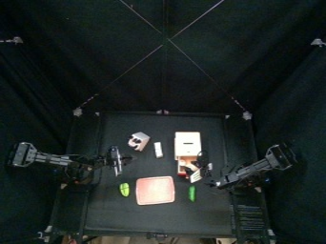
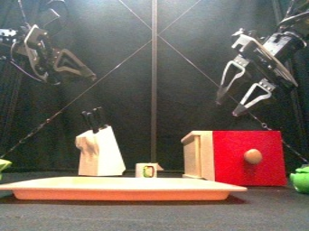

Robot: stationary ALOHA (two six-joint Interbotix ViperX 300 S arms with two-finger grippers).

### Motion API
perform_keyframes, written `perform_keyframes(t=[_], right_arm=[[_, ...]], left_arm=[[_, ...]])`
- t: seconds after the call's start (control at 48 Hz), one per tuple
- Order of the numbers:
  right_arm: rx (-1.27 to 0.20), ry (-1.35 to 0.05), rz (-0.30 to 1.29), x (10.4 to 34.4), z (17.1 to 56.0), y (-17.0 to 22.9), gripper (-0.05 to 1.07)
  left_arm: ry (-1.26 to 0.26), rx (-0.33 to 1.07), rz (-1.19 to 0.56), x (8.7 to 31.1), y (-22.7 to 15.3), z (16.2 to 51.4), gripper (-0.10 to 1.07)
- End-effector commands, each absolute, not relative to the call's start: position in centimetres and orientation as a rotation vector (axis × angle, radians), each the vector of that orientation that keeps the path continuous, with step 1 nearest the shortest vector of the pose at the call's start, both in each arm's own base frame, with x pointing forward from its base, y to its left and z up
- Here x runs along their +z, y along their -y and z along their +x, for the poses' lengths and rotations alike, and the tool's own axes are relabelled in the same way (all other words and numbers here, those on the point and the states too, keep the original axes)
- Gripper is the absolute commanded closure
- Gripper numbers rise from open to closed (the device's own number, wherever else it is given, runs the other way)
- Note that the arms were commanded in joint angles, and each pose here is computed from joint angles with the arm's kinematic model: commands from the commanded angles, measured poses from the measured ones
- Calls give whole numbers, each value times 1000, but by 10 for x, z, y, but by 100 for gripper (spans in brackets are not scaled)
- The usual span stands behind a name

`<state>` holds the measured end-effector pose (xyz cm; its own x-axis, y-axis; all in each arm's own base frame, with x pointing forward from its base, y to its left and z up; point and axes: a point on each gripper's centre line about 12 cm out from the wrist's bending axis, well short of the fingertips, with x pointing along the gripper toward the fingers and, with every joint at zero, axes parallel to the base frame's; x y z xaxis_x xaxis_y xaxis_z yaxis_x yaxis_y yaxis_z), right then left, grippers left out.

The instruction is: Put egg half in drawer and close drawer

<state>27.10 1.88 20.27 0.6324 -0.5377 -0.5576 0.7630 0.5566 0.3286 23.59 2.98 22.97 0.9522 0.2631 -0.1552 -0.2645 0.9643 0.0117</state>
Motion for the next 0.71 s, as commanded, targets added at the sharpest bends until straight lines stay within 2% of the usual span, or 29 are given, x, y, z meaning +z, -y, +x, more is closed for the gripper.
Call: perform_keyframes(t=[0.0,0.229,0.396,0.479,0.688], right_arm=[[-768,-391,580,212,272,-20,12],[-740,-381,561,215,271,-23,12],[-695,-355,541,222,268,-27,19],[-680,-352,539,223,266,-29,27],[-616,-383,535,217,262,-39,56]], left_arm=[[-117,281,-23,243,-31,244,49],[-127,295,-43,243,-33,249,49],[-93,343,-108,255,-39,258,49],[-80,373,-157,262,-43,264,49],[-75,461,-277,274,-59,293,51]])
